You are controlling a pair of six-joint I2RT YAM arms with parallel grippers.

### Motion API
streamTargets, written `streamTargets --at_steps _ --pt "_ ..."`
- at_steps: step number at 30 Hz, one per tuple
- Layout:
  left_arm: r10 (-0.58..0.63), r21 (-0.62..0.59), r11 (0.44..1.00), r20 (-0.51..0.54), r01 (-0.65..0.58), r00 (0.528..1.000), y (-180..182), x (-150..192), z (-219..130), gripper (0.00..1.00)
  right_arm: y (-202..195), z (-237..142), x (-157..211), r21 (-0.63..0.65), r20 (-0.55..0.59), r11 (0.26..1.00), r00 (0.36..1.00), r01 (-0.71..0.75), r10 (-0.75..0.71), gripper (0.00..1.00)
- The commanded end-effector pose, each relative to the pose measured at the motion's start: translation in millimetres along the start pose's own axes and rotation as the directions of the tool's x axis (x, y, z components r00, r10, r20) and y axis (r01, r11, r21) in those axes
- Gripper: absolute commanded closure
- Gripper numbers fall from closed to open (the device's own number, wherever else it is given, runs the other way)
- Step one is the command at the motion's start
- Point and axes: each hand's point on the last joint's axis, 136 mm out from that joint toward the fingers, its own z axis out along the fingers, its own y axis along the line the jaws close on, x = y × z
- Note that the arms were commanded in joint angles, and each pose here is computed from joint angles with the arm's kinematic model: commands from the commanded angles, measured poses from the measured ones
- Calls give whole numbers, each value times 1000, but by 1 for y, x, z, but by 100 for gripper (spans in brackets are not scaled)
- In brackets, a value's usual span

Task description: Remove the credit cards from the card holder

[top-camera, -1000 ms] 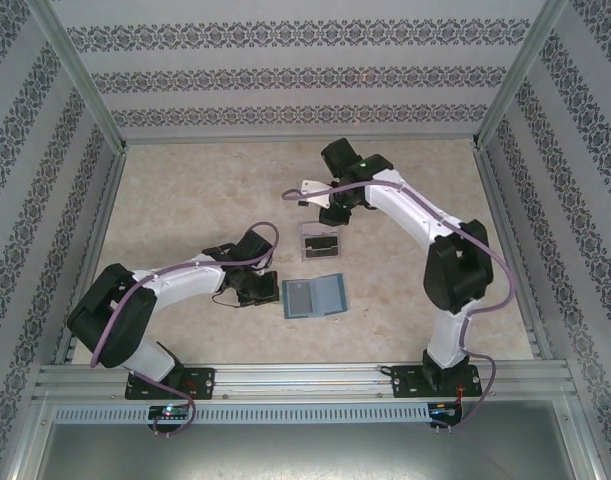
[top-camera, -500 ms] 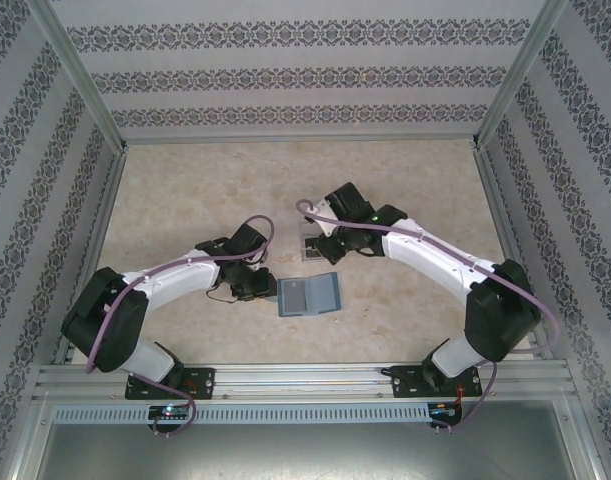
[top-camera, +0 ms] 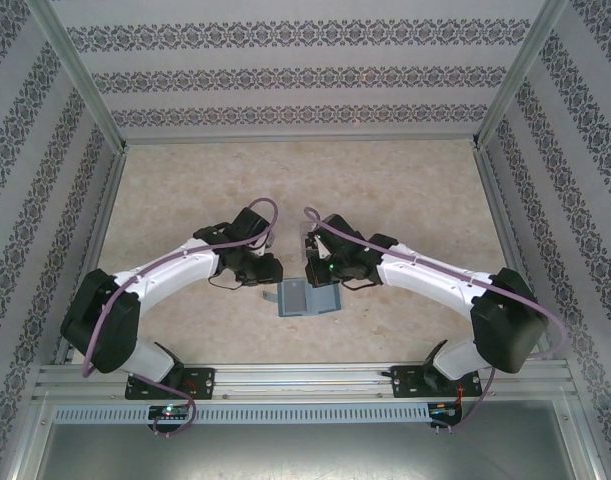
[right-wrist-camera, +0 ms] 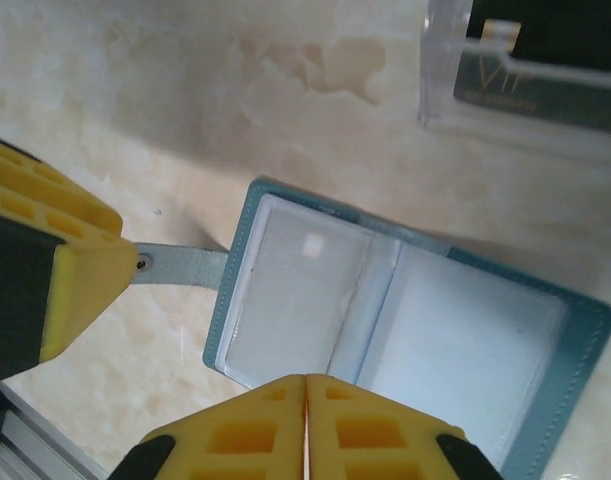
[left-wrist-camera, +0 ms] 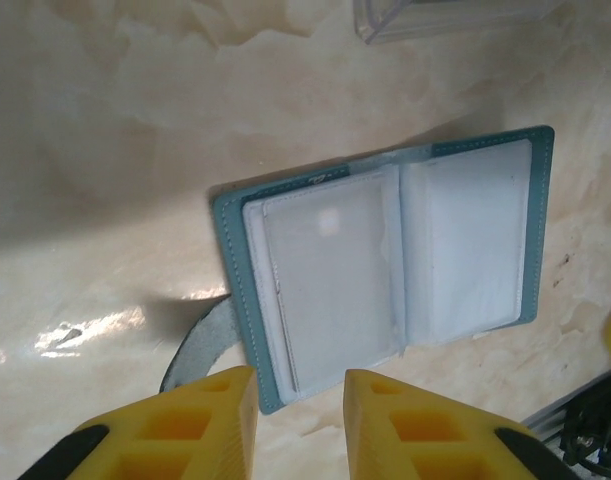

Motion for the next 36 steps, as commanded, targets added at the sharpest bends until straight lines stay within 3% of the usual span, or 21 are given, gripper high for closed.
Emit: streamTargets --at_steps 1,11,25,36 --pt "4 -10 1000 -75 -5 997 8 6 13 81 9 11 0 -49 20 986 987 -161 163 90" --pt "-24 -30 999 -142 20 990 29 24 44 99 19 39 10 -58 -70 976 976 -209 205 87" --pt "-50 -24 999 -179 47 983 43 40 55 100 38 72 19 -75 -175 974 964 -215 199 82" --pt "-66 -10 998 -173 65 983 47 36 53 100 22 85 32 20 -215 975 951 -222 221 76"
